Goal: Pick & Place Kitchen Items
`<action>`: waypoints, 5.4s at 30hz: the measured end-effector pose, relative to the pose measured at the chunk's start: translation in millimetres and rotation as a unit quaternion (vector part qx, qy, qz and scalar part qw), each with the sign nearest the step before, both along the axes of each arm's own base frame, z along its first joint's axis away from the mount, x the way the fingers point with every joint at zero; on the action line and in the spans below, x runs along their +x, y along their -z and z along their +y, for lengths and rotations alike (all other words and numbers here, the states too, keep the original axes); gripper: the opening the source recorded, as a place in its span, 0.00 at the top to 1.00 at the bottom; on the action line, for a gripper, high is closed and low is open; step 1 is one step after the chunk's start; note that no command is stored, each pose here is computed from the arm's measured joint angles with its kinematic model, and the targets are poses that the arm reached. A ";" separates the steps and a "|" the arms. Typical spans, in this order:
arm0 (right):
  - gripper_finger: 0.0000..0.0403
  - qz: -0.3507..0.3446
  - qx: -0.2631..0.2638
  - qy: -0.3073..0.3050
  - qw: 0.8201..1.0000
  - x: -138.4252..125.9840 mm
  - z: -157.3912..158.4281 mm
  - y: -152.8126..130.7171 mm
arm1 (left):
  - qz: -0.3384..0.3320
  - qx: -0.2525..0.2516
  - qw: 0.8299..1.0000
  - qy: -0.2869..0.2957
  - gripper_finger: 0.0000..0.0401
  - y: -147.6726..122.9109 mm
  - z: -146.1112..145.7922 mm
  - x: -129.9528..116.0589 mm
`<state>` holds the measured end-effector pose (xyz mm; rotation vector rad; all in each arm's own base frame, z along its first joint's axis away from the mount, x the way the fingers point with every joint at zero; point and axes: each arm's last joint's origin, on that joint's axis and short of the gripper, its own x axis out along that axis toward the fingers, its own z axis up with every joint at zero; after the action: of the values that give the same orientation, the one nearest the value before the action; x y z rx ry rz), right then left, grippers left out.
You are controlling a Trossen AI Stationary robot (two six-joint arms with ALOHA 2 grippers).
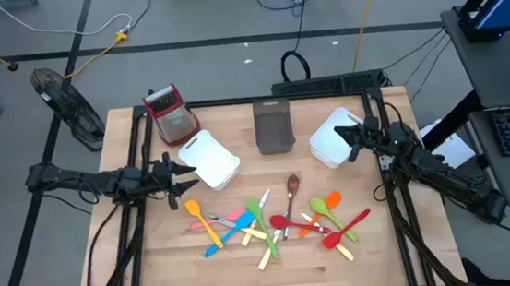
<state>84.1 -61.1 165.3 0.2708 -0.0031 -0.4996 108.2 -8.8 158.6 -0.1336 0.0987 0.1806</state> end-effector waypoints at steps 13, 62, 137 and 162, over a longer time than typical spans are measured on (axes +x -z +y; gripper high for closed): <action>0.99 0.000 0.000 0.000 1.000 0.0 0.0 0.0 | 0.000 0.000 1.000 0.000 0.49 0.0 0.0 0.0; 0.99 0.000 0.000 0.000 1.000 0.0 0.0 0.0 | 0.000 0.000 1.000 0.000 0.49 0.1 0.0 0.0; 0.99 -0.046 0.049 0.002 0.998 0.2 0.0 -3.4 | 0.002 0.017 1.000 -0.012 0.49 0.0 0.8 -0.1; 0.99 -0.122 0.119 -0.080 0.982 1.9 4.3 -12.8 | 0.003 0.020 1.000 -0.015 0.49 0.0 1.0 -0.2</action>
<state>86.0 -56.8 178.1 0.5607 -0.1593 -0.3046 108.0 -7.8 158.5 -0.0938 0.0998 0.2129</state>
